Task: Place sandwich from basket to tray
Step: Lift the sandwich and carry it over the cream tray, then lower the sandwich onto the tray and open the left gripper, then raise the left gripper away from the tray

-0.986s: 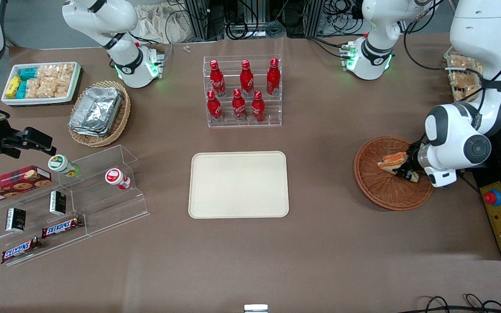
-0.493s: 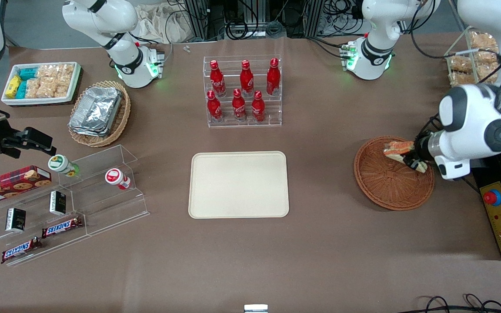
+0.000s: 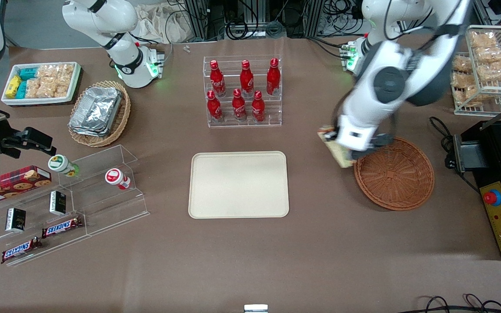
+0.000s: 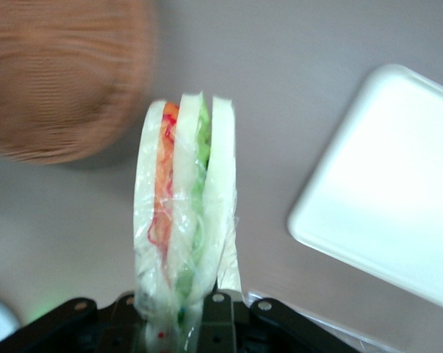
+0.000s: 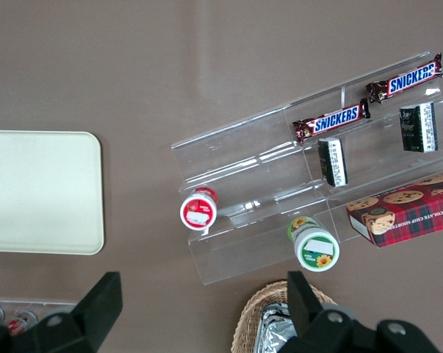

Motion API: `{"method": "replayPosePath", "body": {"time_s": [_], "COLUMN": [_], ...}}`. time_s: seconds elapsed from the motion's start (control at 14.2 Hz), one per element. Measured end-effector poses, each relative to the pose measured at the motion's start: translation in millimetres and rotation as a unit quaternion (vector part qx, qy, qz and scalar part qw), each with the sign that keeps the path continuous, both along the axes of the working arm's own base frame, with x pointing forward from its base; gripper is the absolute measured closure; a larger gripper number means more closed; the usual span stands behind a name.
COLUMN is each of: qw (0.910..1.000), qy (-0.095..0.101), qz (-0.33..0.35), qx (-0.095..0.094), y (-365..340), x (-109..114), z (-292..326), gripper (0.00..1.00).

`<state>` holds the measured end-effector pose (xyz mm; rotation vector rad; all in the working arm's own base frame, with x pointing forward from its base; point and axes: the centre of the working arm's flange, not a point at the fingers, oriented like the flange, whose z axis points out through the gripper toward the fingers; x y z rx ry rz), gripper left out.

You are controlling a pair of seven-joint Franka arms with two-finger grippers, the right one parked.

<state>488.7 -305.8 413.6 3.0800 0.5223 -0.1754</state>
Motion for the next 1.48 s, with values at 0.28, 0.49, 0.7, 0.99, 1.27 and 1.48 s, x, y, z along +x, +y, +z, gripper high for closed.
{"method": "replayPosePath", "body": {"time_s": [0.28,0.49,0.7,0.99,1.27,1.48], "qw": [0.9896,0.9819,0.9773,0.9782,0.9776,0.9801], "qy": [-0.039,-0.038,-0.036,-0.036,-0.036,-0.043], "qz": [-0.138,-0.185,-0.208,-0.205,-0.207,-0.193], "qx": [-0.008,-0.016,-0.01,0.003,0.013,0.021], "y": [-103,-150,-165,-150,-145,-144], "x": [-19,-2,14,32,35,41], "z": [-74,-118,-162,-178,-181,-160], "gripper": [0.81,0.81,0.81,0.79,0.5,0.19]}}
